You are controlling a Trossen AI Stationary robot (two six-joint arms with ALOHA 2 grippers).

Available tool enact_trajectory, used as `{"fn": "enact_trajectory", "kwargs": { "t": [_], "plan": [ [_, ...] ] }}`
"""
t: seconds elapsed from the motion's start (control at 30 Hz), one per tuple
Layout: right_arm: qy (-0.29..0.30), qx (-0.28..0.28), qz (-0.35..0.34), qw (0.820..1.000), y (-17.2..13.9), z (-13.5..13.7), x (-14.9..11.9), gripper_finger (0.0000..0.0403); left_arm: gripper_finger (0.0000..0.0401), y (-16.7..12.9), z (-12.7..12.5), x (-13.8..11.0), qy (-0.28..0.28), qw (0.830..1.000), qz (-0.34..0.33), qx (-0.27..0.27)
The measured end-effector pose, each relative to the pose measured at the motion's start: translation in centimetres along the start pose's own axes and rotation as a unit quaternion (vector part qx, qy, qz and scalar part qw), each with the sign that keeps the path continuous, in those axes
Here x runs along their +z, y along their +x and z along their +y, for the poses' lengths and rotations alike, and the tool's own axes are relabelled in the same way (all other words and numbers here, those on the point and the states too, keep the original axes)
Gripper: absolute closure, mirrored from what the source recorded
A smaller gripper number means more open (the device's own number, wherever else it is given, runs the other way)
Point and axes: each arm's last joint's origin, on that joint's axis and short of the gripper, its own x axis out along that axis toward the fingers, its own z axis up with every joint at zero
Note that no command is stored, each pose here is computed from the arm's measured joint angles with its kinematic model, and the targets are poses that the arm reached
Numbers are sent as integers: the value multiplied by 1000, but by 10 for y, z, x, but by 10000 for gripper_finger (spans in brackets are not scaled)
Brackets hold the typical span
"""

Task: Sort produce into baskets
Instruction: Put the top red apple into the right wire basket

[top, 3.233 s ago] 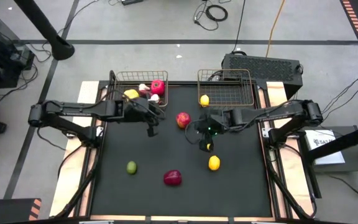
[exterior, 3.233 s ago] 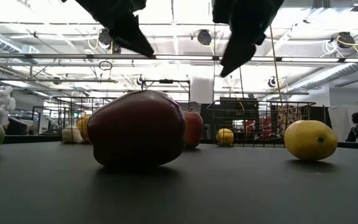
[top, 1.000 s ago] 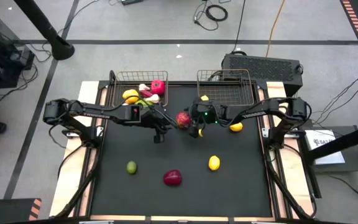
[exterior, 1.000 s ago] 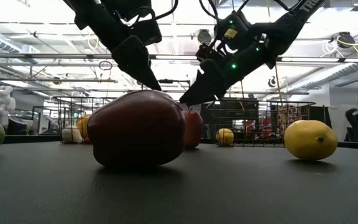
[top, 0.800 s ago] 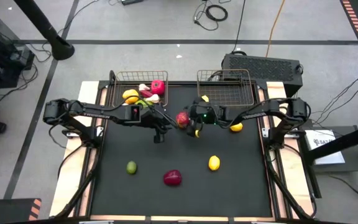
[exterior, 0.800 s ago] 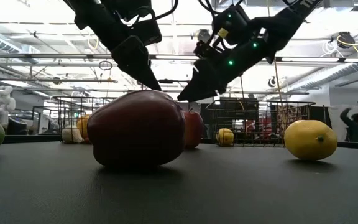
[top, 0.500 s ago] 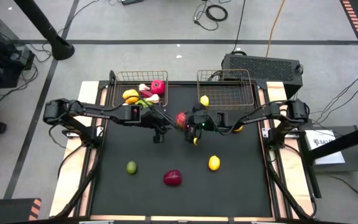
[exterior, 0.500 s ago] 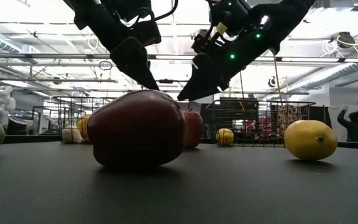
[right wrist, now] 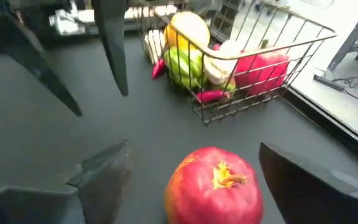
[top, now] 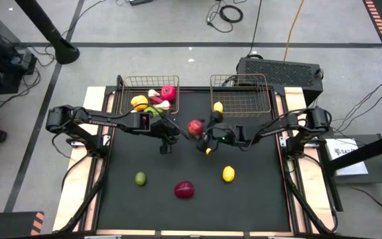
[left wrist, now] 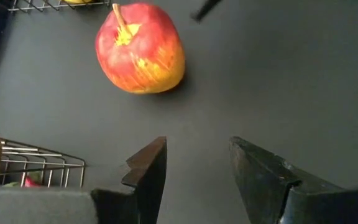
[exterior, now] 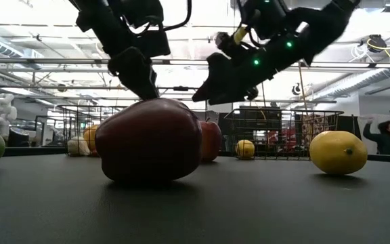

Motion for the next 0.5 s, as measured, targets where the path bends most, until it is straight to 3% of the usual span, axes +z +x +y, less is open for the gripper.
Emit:
{"fn": "enact_trajectory", "kwargs": {
  "t": [0.23,0.5],
  "plan": [
    [9,-5,-10,1000,-3,-2,-11,147,219,0,0,0,0,1000,0,0],
    [4,-37,-7,999,9,1,-28,159,219,0,0,3,-1,1000,-17,2]
  ]
}}
